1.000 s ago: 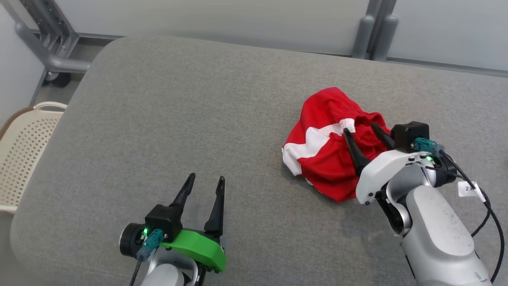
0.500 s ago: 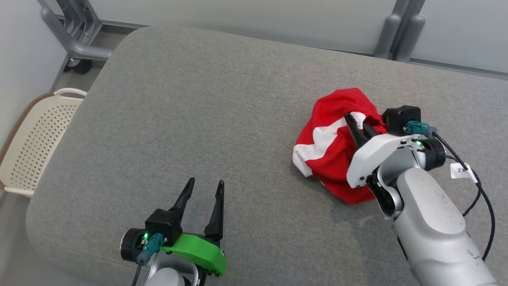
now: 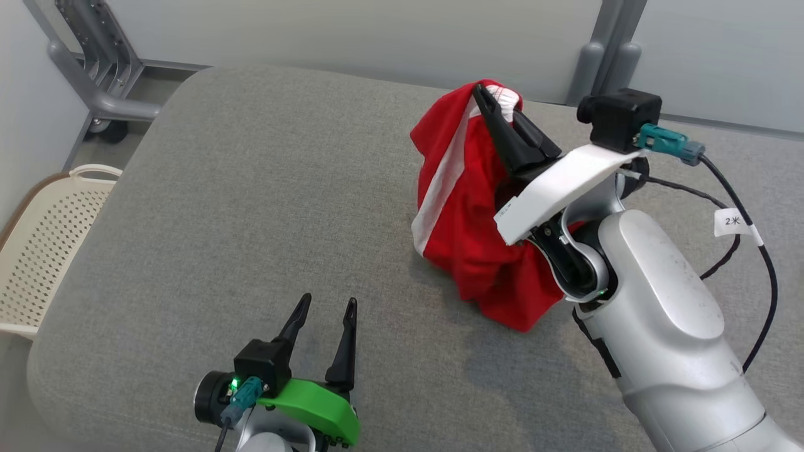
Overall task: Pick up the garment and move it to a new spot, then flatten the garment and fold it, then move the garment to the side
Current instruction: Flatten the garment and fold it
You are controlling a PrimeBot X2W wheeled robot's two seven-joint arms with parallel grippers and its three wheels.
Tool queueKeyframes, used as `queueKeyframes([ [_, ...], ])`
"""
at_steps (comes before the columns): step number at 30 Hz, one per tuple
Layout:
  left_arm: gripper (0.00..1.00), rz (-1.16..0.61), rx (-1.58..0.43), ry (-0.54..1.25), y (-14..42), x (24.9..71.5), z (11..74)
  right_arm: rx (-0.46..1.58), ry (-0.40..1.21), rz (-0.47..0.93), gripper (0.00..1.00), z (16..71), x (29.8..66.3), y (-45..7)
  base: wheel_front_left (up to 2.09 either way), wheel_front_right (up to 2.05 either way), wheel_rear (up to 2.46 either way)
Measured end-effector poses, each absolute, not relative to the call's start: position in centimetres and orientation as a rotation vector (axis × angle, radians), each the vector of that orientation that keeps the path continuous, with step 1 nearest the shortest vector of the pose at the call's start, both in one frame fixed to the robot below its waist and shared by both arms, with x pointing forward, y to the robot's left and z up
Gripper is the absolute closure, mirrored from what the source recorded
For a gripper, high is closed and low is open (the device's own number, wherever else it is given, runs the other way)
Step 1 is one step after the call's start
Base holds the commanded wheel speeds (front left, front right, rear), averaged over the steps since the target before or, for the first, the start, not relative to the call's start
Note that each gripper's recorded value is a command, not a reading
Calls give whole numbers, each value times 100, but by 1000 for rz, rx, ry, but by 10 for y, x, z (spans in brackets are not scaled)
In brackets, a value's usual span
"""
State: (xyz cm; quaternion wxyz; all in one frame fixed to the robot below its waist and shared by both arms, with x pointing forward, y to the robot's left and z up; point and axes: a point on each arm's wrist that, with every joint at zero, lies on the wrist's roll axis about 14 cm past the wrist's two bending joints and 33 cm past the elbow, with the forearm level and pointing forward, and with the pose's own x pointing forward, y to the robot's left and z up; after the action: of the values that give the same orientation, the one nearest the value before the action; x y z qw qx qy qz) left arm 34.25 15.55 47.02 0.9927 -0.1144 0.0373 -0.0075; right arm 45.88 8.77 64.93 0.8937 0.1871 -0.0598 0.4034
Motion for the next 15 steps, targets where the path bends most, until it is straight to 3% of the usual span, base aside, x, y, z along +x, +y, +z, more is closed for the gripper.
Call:
queueKeyframes([
  [9,0,-36,-233,50,149,339,477,643,-284,837,100,717,447,63,0,0,0],
  [12,0,-52,-232,44,145,341,479,631,-270,776,100,707,457,50,0,0,0],
  [15,0,-60,-231,46,143,343,479,596,-163,694,100,661,469,38,0,0,0],
])
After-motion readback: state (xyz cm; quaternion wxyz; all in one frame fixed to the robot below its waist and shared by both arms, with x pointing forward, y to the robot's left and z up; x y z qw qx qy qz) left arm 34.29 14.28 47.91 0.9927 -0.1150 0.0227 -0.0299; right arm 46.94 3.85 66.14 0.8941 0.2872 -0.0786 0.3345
